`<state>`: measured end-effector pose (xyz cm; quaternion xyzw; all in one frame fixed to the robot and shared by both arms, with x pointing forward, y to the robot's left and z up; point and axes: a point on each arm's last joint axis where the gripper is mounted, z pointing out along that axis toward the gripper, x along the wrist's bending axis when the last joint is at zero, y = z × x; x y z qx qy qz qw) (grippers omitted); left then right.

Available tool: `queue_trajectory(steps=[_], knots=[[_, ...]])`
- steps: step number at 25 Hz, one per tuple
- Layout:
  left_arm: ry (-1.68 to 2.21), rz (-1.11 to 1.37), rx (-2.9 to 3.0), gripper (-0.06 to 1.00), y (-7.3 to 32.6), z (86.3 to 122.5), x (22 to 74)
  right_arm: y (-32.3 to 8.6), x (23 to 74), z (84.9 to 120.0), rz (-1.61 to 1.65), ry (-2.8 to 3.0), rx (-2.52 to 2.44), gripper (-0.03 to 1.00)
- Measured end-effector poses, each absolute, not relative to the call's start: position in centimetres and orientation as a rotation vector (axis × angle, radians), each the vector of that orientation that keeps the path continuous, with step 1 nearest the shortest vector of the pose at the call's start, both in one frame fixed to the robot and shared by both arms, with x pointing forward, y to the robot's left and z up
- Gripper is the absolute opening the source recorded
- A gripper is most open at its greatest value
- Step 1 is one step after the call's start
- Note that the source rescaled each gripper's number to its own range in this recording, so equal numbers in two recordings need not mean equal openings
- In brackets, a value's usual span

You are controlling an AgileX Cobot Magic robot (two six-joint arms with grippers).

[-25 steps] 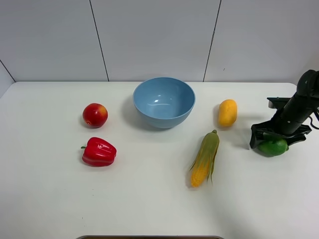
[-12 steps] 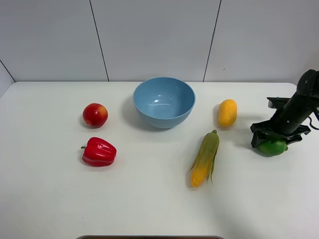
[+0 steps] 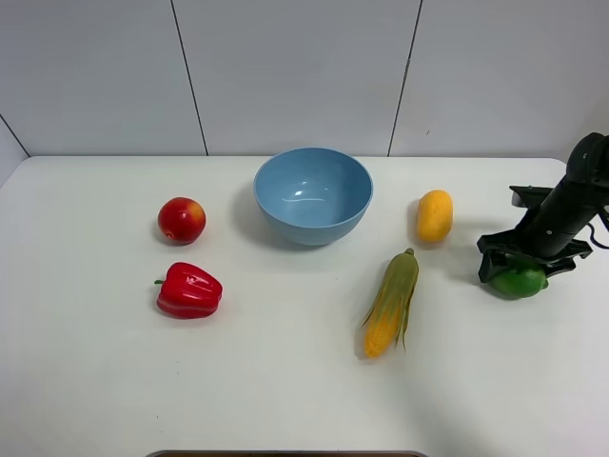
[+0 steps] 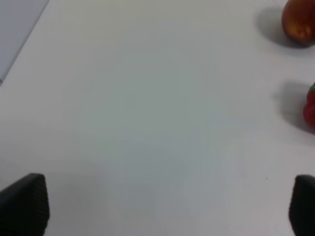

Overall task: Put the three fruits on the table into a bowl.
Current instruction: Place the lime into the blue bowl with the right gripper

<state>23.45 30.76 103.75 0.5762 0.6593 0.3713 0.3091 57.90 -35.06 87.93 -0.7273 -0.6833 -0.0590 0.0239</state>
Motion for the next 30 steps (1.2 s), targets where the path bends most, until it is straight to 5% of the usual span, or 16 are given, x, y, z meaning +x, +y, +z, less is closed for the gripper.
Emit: queue_trajectory(steps=[12,30], knots=[[1.742,0.981,1.523,1.0,30.8,103.7,23.5,-34.9,58.0,88.8,-0.229,-2.099,-2.275,0.4],[1.742,0.981,1.523,1.0,30.8,103.7,23.5,-31.4,56.5,100.1,-0.574,-2.278,-2.269,0.4]])
